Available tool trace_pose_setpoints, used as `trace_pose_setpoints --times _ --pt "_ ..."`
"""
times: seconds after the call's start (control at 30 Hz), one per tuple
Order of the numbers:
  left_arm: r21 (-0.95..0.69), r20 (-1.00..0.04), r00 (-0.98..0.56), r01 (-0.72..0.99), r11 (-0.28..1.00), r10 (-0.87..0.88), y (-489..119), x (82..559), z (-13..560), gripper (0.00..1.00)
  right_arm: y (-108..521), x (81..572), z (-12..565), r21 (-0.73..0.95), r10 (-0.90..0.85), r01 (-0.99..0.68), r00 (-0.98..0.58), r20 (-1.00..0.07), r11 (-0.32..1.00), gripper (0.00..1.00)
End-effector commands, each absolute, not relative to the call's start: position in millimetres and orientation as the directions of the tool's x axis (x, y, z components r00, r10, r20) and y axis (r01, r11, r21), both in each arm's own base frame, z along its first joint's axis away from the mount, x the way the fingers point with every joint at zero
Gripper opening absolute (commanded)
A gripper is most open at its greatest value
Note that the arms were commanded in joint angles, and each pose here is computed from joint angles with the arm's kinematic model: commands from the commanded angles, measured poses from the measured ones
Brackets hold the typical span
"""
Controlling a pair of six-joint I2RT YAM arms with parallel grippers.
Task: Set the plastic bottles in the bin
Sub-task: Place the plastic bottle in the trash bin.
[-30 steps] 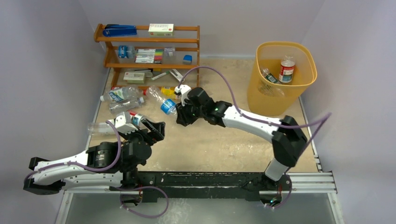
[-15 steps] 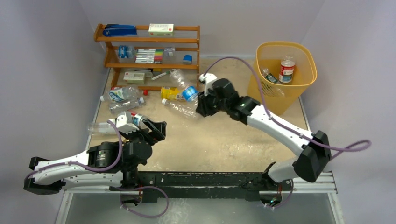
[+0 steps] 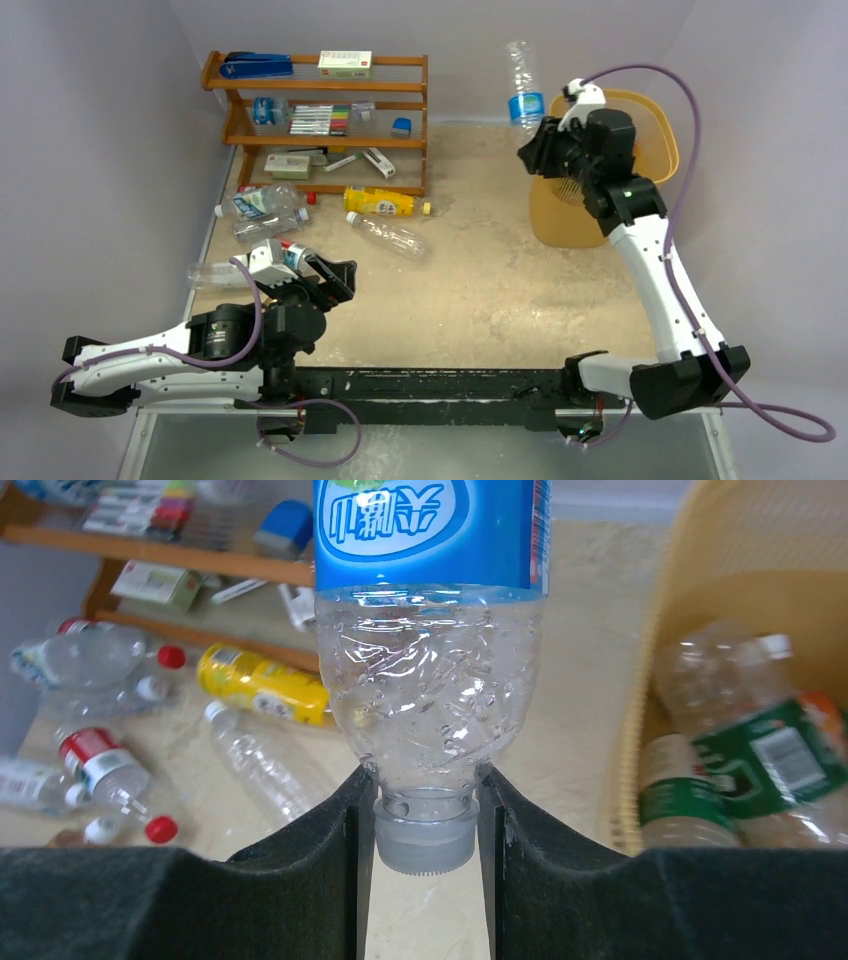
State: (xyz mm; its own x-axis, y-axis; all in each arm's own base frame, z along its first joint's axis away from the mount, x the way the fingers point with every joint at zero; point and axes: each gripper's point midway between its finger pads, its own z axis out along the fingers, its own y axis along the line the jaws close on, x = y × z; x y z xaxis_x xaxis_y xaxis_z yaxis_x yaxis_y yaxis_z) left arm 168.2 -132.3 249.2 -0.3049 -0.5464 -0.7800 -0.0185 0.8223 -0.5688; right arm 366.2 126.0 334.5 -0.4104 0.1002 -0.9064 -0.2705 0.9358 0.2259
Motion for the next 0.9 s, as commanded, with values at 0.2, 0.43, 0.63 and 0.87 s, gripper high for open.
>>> trace_pose_setpoints --times 0.2,0.43,0.63,0.87 --pt "-0.578 -0.778 -0.3 -0.005 0.816 -0.553 -133.3 167.9 254.6 0.94 49.8 391.0 359.4 0.294 0.223 -0.152 -0.367 -0.903 0.943 0.26" --pt "-0.576 -0.781 -0.295 -0.004 0.818 -0.551 -133.2 168.5 257.1 0.94 24.9 402.4 364.7 0.322 0.262 -0.117 -0.361 -0.895 0.939 0.28" --pt "-0.572 -0.783 -0.295 -0.005 0.82 -0.548 -132.4 168.5 254.7 0.94 9.2 410.2 361.2 0.328 0.278 -0.082 -0.365 -0.889 0.941 0.31" --pt "-0.557 -0.791 -0.3 -0.005 0.83 -0.533 -132.1 168.0 252.2 0.94 -7.7 415.8 359.6 0.336 0.298 -0.044 -0.364 -0.883 0.941 0.35"
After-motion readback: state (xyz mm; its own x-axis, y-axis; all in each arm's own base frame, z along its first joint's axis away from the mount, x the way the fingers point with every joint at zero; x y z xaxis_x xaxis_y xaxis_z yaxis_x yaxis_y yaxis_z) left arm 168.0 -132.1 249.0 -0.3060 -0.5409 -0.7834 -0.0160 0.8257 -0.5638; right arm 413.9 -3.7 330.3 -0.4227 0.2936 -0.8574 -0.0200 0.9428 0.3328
